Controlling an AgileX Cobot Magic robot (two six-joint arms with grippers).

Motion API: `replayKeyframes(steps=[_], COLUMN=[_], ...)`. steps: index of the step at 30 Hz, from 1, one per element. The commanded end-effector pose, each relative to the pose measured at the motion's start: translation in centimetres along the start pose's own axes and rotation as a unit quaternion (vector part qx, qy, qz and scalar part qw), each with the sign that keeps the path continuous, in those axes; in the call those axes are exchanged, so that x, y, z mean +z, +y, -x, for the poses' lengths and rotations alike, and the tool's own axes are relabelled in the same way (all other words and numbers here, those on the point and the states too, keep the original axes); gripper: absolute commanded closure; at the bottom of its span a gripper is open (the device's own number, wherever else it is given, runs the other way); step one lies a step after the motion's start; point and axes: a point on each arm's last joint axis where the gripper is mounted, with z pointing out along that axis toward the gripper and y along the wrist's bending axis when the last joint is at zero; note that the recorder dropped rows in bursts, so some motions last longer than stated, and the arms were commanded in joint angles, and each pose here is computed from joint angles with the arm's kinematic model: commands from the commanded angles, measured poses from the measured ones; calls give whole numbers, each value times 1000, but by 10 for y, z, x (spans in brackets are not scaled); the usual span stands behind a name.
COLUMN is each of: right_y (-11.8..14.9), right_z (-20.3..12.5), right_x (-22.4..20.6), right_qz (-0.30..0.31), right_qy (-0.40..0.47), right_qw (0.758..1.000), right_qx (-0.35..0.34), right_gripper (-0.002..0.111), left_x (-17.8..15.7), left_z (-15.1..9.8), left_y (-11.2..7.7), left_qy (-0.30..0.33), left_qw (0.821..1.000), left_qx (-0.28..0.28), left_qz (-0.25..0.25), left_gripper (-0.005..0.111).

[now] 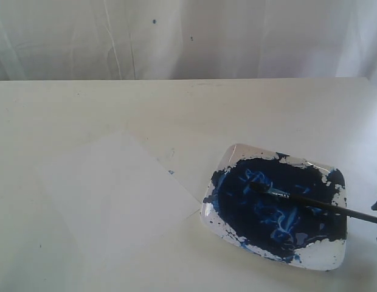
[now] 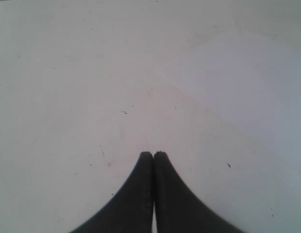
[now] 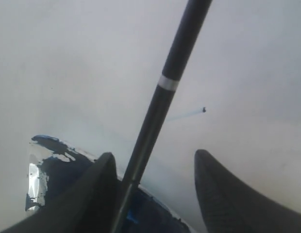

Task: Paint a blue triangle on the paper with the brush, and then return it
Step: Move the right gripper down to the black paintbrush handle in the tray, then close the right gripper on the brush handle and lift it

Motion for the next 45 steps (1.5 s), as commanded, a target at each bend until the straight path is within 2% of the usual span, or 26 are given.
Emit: replayKeyframes(steps=[1, 19, 26, 30, 35, 45], right_y=[-2, -2, -2, -4, -4, -3], right_z=[1, 0, 0, 0, 0, 0], right_x=[6, 27, 27, 27, 27, 27], right_qz=[3, 7, 10, -2, -3, 0], right_qy=[-1, 3, 3, 3, 3, 3], right_qw=[1000, 1000, 1000, 1000, 999, 999], right_qx=[-8, 9, 30, 30, 32, 43], right_gripper=[61, 62, 76, 76, 88, 98], left_x=[0, 0, 0, 0, 0, 0], left_z=[0, 0, 0, 0, 0, 0], left_y=[0, 0, 0, 0, 0, 0], left_qy=[-3, -3, -3, -3, -3, -3], left_qw=[1000, 1000, 1000, 1000, 1000, 1000], left_qx=[1, 1, 1, 1, 1, 1], left_qz=[1, 1, 1, 1, 1, 1], left_gripper=[107, 107, 107, 107, 107, 107])
